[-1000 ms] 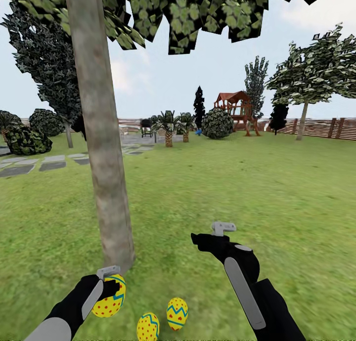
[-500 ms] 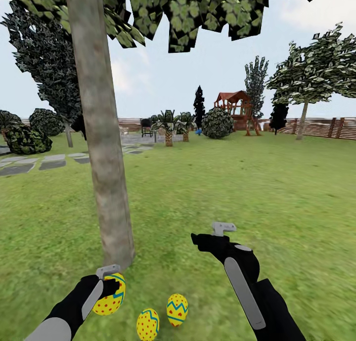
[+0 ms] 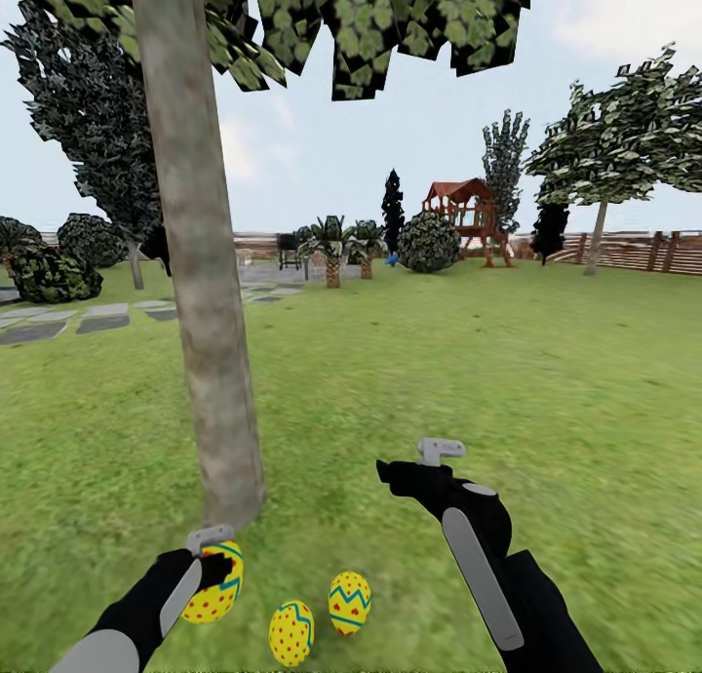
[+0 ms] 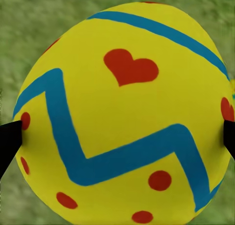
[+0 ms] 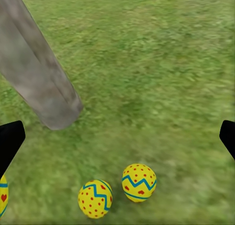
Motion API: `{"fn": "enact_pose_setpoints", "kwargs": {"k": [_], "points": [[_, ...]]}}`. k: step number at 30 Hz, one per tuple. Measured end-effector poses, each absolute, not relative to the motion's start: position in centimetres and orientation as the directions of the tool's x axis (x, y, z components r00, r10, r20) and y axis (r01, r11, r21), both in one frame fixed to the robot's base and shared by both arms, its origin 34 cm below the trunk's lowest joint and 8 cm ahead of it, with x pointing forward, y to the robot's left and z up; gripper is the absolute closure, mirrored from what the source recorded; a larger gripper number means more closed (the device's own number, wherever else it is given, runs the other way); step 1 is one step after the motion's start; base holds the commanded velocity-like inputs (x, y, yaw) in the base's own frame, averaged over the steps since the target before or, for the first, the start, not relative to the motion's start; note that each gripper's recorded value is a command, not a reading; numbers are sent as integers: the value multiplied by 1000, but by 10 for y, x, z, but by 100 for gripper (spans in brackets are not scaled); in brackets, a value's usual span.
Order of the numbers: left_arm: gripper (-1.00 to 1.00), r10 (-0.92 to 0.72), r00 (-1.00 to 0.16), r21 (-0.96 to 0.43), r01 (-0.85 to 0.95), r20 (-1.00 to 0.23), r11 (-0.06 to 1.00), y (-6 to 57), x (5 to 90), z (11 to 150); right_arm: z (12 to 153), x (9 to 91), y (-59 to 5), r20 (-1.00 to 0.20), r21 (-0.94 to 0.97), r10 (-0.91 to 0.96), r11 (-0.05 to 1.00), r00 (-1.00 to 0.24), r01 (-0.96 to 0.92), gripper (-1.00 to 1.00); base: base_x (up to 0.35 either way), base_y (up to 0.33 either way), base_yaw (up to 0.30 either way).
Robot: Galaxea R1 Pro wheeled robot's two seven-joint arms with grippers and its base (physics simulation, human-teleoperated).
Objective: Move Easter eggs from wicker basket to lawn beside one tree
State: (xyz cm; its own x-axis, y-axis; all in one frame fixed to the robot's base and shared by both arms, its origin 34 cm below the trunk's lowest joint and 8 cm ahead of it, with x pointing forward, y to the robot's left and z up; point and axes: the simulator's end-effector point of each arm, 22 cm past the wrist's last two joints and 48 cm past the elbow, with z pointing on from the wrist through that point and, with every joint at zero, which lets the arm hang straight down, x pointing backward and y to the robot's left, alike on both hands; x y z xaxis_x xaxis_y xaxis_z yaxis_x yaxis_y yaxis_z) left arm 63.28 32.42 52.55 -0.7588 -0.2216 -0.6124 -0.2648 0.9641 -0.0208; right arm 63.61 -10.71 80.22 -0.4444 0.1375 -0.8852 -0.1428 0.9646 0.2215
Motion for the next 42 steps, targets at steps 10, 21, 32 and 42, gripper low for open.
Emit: {"fn": "enact_pose_setpoints", "kwargs": {"k": [10,21,32,42], "points": [[100,-221,-752,-16,-271,-620,963,328,628,502,781,632,-107,-886,221,137,965,-443,-143,-100,0,0,0],[100,-222,-738,-19,-273,-638,962,328,627,482,758,627,-107,-886,222,138,964,-444,-143,-100,0,0,0],[100,-223,-729,-21,-275,-648,961,329,623,459,733,621,-106,-885,222,137,964,-445,-145,-100,0,0,0],[100,-222,-724,-21,-276,-653,961,329,618,437,709,616,-106,-884,221,136,965,-447,-144,-100,0,0,0]]}}
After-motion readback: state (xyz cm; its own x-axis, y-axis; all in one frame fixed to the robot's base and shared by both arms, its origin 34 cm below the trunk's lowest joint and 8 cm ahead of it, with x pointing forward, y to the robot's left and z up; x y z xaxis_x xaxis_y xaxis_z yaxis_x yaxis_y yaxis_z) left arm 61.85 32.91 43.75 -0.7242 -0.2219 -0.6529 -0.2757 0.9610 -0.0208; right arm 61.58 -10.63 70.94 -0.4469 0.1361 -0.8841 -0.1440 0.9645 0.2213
